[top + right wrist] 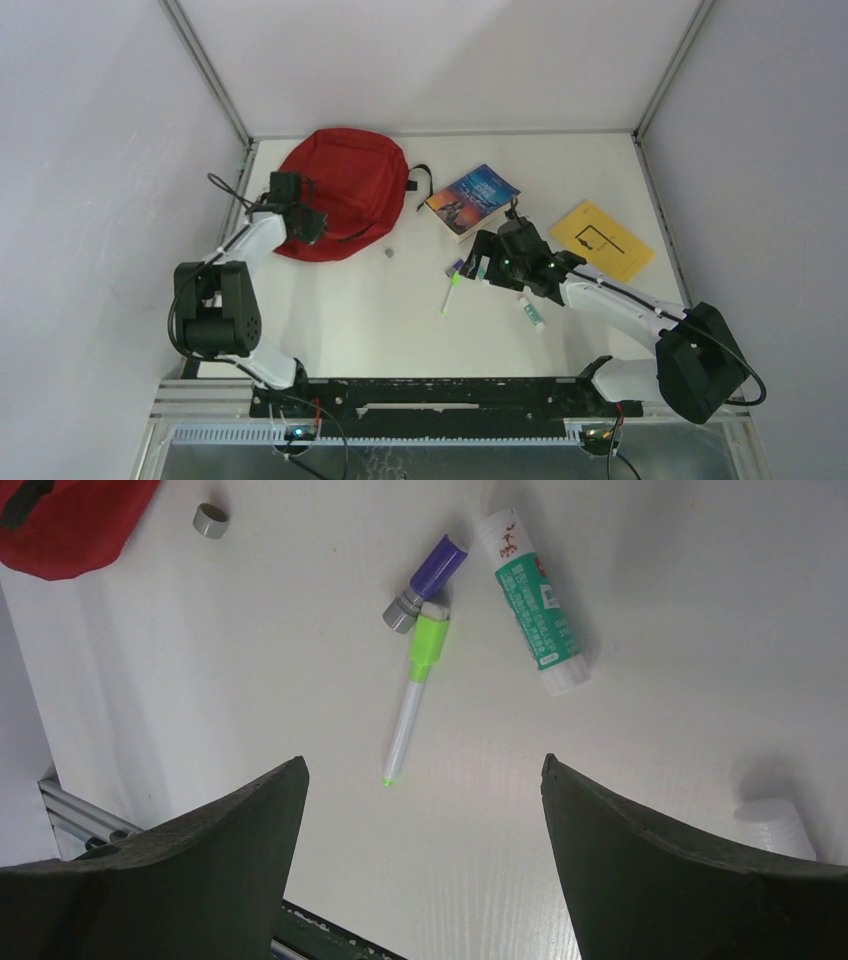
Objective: Pack the student bag
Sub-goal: Adjust the student bag at the center of the board.
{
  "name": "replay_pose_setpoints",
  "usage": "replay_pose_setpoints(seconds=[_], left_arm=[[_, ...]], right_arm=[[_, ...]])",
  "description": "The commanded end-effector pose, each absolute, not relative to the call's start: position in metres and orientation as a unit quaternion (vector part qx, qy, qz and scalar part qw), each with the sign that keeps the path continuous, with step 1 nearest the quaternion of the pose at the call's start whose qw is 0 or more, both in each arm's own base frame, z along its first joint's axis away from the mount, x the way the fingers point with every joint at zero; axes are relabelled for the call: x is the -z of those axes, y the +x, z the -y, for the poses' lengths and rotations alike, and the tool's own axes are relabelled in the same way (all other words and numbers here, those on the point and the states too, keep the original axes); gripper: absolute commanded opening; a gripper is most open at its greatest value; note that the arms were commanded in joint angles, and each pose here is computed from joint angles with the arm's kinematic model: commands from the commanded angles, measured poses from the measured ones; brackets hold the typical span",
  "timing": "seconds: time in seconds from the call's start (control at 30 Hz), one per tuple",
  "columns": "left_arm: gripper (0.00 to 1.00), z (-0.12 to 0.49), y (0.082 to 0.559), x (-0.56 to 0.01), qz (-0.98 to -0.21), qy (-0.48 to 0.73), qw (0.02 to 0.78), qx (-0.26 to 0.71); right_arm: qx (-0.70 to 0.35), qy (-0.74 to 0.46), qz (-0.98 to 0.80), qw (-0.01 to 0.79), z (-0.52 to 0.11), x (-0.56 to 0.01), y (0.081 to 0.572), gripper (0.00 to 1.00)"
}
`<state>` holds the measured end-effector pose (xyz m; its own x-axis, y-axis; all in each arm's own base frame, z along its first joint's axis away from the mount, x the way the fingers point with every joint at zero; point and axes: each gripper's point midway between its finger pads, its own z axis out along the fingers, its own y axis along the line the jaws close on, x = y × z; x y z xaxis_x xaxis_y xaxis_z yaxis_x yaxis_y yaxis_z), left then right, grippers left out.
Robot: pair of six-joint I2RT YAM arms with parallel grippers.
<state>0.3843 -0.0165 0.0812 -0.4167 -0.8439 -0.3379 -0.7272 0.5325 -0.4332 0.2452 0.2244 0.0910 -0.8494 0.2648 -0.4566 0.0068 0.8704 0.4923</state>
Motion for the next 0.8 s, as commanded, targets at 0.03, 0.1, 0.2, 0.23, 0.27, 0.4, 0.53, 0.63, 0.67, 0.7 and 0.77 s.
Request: replay_pose_setpoints(seconds=[0.03,0.1,0.2,0.23,0.27,0.4,0.53,0.63,0.67,0.7,0.77], left_arm=[[0.00,0.057,0.382,-0.093,-0.808,-0.504,0.258,0.163],[0.00,0.068,0.380,-0.093,-0.806,-0.507,0.253,0.168],[0.00,0.094,0.380,-0.094,-0.814,-0.495,0.245,0.182],[0.00,0.103,0.380,-0.097,-0.817,-0.488,0.244,0.187],[0.00,0.114,0.381,-0.099,-0.822,-0.478,0.242,0.191],[0.23,0.145,0.386,-0.109,-0.845,-0.433,0.246,0.196],[0.52,0.147,0.388,-0.122,-0.858,-0.394,0.270,0.187],[0.64,0.149,0.392,-0.143,-0.869,-0.342,0.306,0.183],[0.67,0.148,0.392,-0.150,-0.875,-0.324,0.315,0.174],[0.70,0.147,0.391,-0.155,-0.881,-0.304,0.322,0.165],[0.75,0.142,0.389,-0.161,-0.891,-0.275,0.331,0.144]], right_arm=[[-0.261,0.072,-0.918,0.290,-0.228,-0.113,0.248,0.96],[-0.251,0.075,-0.919,0.295,-0.223,-0.113,0.248,0.96],[-0.241,0.080,-0.919,0.302,-0.218,-0.114,0.249,0.96],[-0.238,0.082,-0.919,0.304,-0.216,-0.114,0.250,0.97],[-0.238,0.085,-0.918,0.306,-0.215,-0.115,0.251,0.97],[-0.239,0.106,-0.915,0.307,-0.207,-0.117,0.258,0.98],[-0.232,0.118,-0.912,0.318,-0.196,-0.121,0.263,0.98],[-0.235,0.131,-0.909,0.320,-0.188,-0.121,0.266,0.99],[-0.239,0.138,-0.906,0.319,-0.185,-0.121,0.267,0.99],[-0.242,0.144,-0.905,0.320,-0.181,-0.121,0.269,0.99],[-0.242,0.158,-0.900,0.326,-0.175,-0.123,0.274,0.99]])
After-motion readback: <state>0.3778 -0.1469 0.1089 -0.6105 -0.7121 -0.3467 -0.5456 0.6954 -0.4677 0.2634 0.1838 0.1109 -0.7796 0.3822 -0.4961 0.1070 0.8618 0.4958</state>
